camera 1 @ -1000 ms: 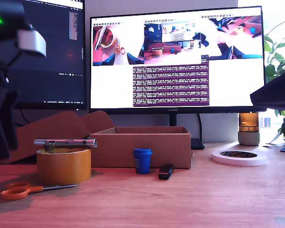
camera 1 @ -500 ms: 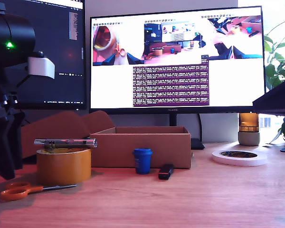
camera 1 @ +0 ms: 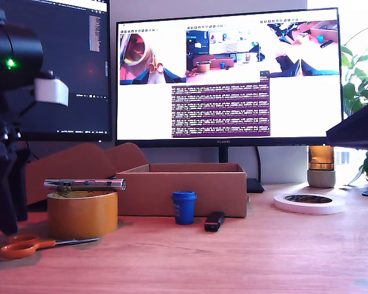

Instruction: Pick up the scissors and place it inside the cardboard box

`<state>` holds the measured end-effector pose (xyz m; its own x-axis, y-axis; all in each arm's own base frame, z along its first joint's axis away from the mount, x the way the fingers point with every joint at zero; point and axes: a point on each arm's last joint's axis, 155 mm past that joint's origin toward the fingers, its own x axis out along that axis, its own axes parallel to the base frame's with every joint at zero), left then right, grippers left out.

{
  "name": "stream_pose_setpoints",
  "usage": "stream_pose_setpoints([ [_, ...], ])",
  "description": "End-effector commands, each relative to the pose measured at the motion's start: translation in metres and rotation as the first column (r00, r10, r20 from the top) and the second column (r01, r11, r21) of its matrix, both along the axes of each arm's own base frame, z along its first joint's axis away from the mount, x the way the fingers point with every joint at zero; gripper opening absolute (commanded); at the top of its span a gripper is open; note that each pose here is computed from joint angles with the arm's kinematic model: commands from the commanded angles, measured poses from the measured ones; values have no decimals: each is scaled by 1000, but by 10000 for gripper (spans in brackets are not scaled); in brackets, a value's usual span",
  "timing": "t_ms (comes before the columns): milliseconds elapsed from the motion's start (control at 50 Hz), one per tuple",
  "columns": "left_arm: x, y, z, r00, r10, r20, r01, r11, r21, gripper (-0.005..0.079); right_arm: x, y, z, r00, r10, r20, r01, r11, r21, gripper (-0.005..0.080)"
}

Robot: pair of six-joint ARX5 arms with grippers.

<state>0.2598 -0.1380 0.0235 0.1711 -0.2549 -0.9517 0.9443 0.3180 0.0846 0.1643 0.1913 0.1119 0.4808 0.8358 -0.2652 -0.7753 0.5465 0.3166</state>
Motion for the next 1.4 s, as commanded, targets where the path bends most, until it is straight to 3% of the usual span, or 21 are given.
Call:
stream_pose_setpoints([
  [0,-2,0,-7,1000,-9,-16,9,1000,3,350,0,0,0,1000,0,3,0,1000,-2,-11],
  [720,1,-1,-21,999,-9,-37,9,1000,12,348,4,-2,-1,1000,-24,5,24,1000,-9,-11],
  [1160,-10,-6,-21,996,-27,-82,25,1000,-17,127,7,-4,-2,999,-40,14,40,999,-18,-11],
  [1380,-13,-5,-21,995,-28,-95,26,1000,-17,107,7,-4,-2,999,-40,14,41,999,-18,-11],
])
